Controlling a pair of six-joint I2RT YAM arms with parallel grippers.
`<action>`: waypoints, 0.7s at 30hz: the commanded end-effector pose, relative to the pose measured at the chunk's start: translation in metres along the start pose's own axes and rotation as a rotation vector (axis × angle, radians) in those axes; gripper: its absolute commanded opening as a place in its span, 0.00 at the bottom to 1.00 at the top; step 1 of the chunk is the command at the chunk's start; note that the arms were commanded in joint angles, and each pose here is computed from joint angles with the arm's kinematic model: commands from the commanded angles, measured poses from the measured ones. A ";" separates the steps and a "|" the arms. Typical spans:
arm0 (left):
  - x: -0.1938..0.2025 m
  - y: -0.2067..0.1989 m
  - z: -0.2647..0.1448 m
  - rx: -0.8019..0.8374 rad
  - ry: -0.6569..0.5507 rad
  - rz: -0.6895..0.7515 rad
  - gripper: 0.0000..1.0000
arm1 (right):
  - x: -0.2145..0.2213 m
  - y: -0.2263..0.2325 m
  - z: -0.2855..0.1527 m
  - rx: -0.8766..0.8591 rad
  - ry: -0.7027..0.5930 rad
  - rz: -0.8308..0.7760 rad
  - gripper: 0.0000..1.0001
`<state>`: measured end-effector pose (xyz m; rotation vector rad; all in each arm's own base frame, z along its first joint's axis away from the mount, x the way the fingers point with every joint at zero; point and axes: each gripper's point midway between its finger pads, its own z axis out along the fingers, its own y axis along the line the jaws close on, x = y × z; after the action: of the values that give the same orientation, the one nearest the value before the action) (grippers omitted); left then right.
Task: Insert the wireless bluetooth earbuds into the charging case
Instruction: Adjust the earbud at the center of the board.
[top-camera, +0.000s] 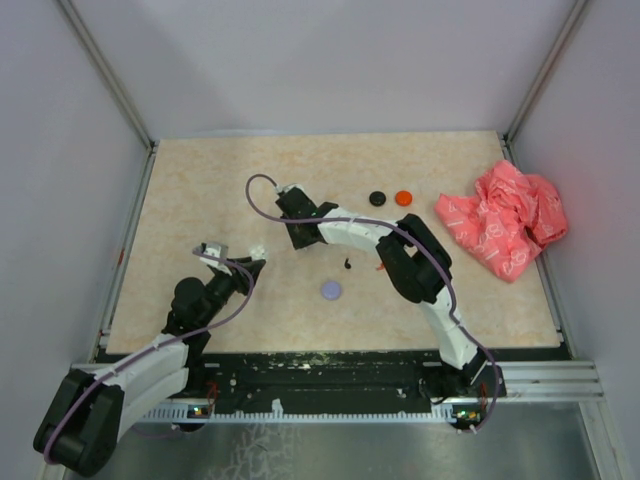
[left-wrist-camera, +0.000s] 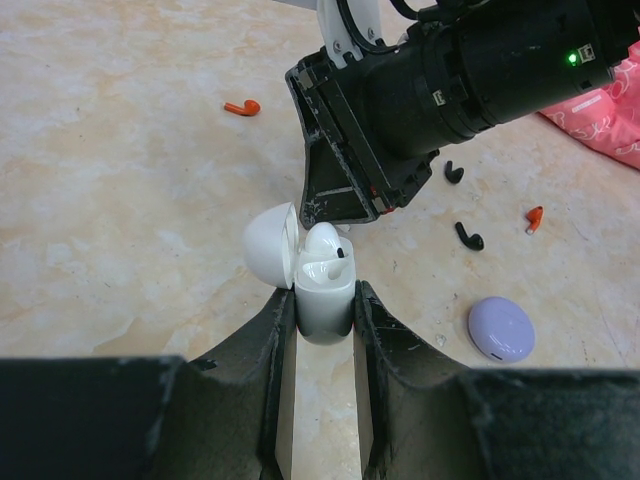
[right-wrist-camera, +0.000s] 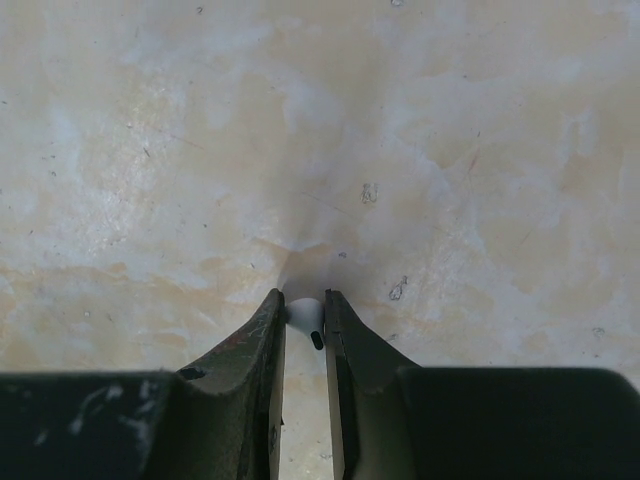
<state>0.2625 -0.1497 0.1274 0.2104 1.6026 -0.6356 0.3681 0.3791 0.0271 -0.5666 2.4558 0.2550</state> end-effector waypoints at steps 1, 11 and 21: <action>-0.014 -0.003 0.004 0.018 -0.041 0.014 0.00 | 0.010 -0.009 0.005 0.027 0.032 0.016 0.16; -0.016 -0.007 0.002 0.038 -0.050 0.018 0.00 | -0.004 -0.009 -0.028 -0.012 -0.048 0.008 0.10; -0.018 -0.011 0.002 0.063 -0.054 0.028 0.00 | 0.025 -0.020 -0.047 -0.008 0.007 -0.025 0.12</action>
<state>0.2604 -0.1527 0.1307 0.2341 1.5895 -0.6529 0.3372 0.3456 0.0267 -0.6006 2.4804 0.2348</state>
